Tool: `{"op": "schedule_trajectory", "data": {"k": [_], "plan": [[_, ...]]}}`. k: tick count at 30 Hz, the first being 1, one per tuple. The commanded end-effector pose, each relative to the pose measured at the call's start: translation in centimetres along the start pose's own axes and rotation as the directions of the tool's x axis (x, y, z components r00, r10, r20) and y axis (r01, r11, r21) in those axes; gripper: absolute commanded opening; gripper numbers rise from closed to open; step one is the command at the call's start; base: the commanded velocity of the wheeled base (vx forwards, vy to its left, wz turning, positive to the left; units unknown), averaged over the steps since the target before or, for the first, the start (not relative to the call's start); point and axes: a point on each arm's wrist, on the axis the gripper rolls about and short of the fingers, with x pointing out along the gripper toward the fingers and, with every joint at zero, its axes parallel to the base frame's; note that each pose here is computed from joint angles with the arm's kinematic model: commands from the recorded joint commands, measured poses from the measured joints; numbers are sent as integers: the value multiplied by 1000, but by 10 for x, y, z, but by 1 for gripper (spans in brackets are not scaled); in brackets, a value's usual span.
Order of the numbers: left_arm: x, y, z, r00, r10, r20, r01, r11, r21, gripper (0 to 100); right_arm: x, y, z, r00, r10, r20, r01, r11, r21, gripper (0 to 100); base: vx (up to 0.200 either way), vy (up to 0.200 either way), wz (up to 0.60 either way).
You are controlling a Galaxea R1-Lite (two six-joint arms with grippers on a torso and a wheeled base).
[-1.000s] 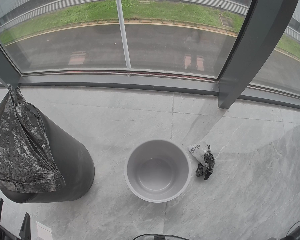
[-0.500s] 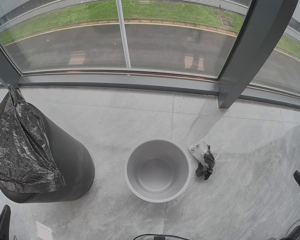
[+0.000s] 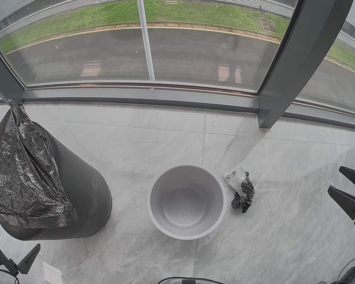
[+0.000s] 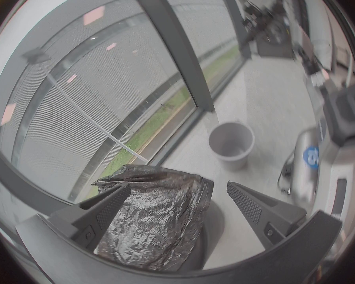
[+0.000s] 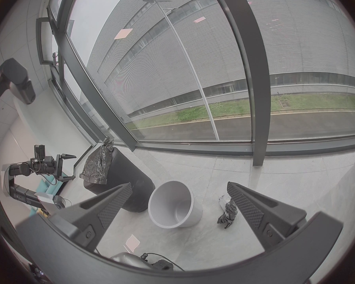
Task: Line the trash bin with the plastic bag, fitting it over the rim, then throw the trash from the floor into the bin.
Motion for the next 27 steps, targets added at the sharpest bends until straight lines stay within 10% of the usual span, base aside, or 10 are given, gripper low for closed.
{"op": "schedule_trajectory", "data": {"k": [1, 5, 12, 27], "plan": [[31, 4, -10, 979, -89, -186, 115, 984, 136, 100, 42, -14, -9, 994, 0, -109, 4, 999, 35, 100, 0, 0, 0], [24, 6, -12, 943, 65, -327, 30, 960, 277, 100, 46, -16, -13, 992, -4, -129, 10, 999, 44, 100, 0, 0, 0], [43, 8, -8, 956, -40, -291, 157, 908, 389, 100, 46, -16, -14, 991, -6, -135, 12, 999, 46, 100, 0, 0, 0], [79, -15, -5, 920, -297, -255, 343, 925, 161, 100, 50, -18, -16, 988, -11, -151, 19, 998, 54, 100, 0, 0, 0]]}}
